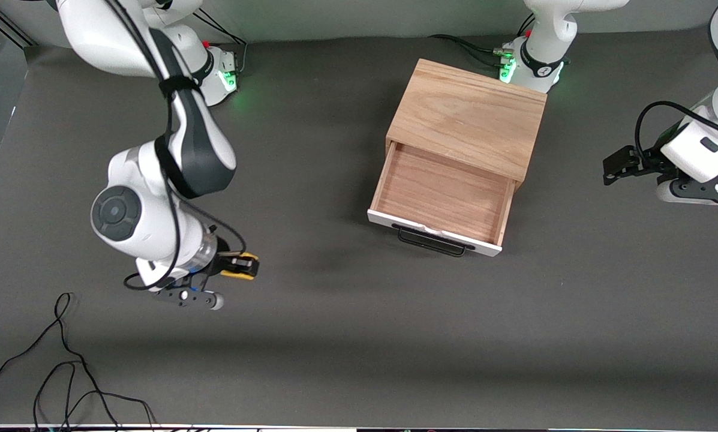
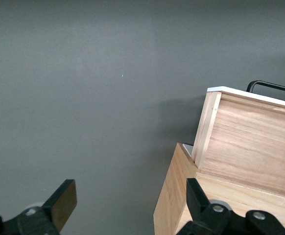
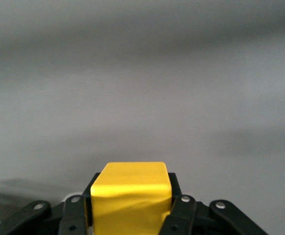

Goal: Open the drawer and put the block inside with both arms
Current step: 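Carry the yellow cube with the right gripper over the open drawer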

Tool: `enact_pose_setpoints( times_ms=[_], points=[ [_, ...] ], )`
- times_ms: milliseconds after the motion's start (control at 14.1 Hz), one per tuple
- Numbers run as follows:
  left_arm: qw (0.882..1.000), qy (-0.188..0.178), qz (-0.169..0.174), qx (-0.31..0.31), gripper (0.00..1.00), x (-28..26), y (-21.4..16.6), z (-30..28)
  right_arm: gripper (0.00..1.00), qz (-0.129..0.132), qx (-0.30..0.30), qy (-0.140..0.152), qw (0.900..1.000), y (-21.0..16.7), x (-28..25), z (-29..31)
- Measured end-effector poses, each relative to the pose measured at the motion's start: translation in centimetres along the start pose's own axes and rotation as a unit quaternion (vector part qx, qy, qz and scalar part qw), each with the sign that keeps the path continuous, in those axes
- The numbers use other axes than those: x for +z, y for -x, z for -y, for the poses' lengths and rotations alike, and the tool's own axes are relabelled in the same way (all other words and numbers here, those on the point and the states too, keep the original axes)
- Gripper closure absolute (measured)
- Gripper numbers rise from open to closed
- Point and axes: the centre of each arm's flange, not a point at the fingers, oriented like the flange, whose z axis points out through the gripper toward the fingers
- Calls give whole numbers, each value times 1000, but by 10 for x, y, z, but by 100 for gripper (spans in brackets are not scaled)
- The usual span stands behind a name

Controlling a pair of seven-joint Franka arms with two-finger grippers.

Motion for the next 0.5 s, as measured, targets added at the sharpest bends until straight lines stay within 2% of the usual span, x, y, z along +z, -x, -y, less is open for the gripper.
enact_pose_setpoints(
  times_ms=[213, 496],
  points=[
    [1000, 0, -2, -3, 0, -2, 0, 3, 45, -6, 27, -21, 999, 37, -19, 70],
    [1000, 0, -4, -5, 0, -5, 0, 6, 45, -7, 64, -70, 995, 95, -1, 155]
  ],
)
